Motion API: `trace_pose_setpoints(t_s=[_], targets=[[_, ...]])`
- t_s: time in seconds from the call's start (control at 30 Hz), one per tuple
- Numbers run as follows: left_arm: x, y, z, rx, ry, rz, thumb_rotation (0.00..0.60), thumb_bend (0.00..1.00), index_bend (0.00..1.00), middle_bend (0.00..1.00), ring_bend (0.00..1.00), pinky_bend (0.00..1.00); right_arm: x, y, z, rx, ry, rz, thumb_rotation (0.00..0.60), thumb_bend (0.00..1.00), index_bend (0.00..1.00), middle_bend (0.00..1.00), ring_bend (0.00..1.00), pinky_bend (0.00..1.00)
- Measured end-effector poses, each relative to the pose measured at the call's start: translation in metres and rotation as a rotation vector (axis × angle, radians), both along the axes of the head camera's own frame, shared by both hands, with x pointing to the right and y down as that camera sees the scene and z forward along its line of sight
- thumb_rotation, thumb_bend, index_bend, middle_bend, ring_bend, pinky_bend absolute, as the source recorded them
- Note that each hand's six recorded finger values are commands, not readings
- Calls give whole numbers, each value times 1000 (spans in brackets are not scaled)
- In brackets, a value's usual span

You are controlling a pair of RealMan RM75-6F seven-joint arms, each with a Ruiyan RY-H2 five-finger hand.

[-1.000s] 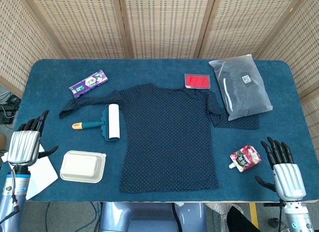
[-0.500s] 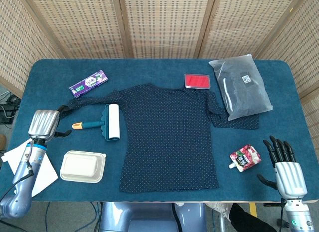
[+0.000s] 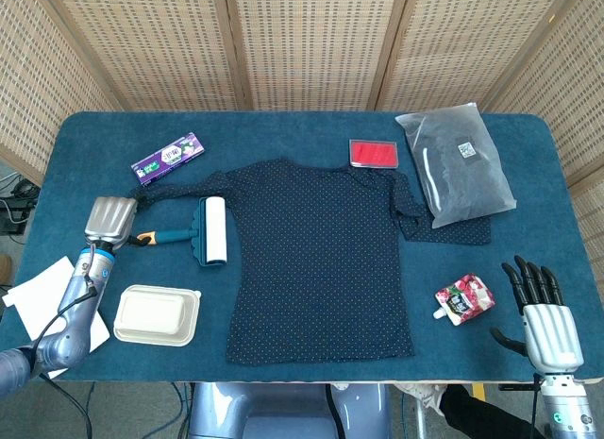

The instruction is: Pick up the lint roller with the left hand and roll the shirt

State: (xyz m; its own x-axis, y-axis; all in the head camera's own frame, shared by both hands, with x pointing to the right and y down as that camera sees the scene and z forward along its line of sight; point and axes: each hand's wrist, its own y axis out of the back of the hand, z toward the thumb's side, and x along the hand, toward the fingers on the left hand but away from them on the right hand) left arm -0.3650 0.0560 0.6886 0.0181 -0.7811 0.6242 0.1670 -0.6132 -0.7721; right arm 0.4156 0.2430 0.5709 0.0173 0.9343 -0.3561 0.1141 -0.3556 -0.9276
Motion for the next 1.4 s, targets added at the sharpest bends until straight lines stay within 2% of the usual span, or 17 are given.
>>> trace_pose_setpoints(t_s=[0.27, 0.73, 0.87, 1.17, 1.23, 1.33, 1.4], targets=[[8, 4, 33, -71, -32, 12, 600, 224, 378, 911, 749, 695, 5, -1, 4, -8, 13, 14, 600, 130, 0, 0, 0, 0], [25, 2, 57, -107, -40, 39, 600, 229, 387, 911, 749, 695, 11, -2, 9, -17, 32, 29, 600, 130, 0, 0, 0, 0], [30, 2, 65, -118, -42, 40, 600, 285, 398, 911, 749, 695, 12, -1, 10, -23, 35, 28, 600, 130, 0, 0, 0, 0], [40, 6, 82, -140, -58, 59, 600, 302, 415, 911, 750, 695, 11, -2, 9, -14, 30, 23, 600, 130, 0, 0, 0, 0], [41, 8, 84, -145, -59, 63, 600, 374, 467, 911, 750, 695, 11, -2, 8, -8, 27, 22, 600, 130, 0, 0, 0, 0], [44, 11, 88, -152, -55, 64, 600, 541, 667, 912, 749, 695, 10, -2, 7, -6, 25, 20, 600, 130, 0, 0, 0, 0], [46, 11, 89, -150, -48, 65, 600, 600, 779, 912, 749, 695, 9, -2, 7, -2, 22, 17, 600, 130, 0, 0, 0, 0]])
